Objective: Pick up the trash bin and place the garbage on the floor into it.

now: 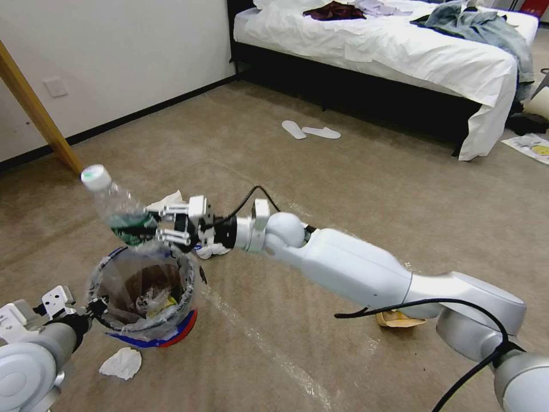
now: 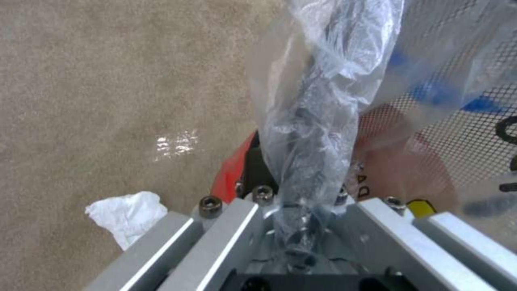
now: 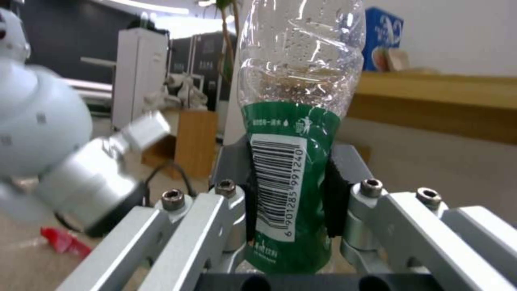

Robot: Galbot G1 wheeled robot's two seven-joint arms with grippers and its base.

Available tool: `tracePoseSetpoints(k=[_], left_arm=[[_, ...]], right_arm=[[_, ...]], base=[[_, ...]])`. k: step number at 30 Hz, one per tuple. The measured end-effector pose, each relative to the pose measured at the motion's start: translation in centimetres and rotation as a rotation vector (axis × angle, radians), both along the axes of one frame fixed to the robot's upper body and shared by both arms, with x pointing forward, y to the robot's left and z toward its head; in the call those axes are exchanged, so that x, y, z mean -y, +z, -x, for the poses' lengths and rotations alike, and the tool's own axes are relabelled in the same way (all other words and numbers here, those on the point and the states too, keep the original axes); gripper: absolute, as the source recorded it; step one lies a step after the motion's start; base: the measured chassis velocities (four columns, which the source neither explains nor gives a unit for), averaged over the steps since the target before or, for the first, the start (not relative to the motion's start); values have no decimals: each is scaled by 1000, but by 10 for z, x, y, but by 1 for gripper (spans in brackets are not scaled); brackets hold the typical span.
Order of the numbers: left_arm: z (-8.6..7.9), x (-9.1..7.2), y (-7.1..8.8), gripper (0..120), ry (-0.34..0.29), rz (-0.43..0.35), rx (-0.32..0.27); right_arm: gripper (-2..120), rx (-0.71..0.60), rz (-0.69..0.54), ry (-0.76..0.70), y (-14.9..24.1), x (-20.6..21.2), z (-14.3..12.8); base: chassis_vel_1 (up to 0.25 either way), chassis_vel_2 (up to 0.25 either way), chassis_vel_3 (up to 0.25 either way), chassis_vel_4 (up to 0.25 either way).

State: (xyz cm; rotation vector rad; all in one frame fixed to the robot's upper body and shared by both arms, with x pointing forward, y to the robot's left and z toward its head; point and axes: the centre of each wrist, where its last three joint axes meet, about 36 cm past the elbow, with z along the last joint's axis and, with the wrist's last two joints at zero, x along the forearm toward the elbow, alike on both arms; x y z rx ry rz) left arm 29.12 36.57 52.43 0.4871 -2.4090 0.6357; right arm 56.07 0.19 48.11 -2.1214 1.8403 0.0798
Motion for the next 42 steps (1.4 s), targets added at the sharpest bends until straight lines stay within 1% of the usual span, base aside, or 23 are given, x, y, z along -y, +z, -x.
tracePoseSetpoints(k=[17,32,33,34,35,37,38,39,40,42], left_arm=[[5,5,3,0,-8,2,4],[7,9,3,0,-11,6,7],[8,8,5,0,-8,1,8],[8,8,5,0,-8,1,8],[8,8,6,0,-8,-1,9],[9,8,7,0,-10,-1,12],[9,8,7,0,-10,-1,12],[9,9,7,0,-10,0,12],[9,9,7,0,-10,0,12],[9,8,8,0,-10,-2,12]], right_arm=[[22,-27,57,-6,-38,-7,7],[22,-18,92,0,-55,-13,15],[30,-12,94,-16,-59,-12,18],[30,-12,94,-16,-59,-12,18],[38,-8,95,-18,-60,-12,19],[48,1,98,-17,-62,-12,19],[48,1,98,-17,-62,-12,19],[53,1,98,-18,-62,-12,20],[53,1,98,-18,-62,-12,20],[67,4,99,-17,-61,-13,20]], base=[[0,0,0,0],[0,0,0,0],[0,0,0,0],[0,0,0,0],[0,0,0,0],[0,0,0,0],[0,0,0,0],[0,0,0,0],[0,0,0,0],[0,0,0,0]])
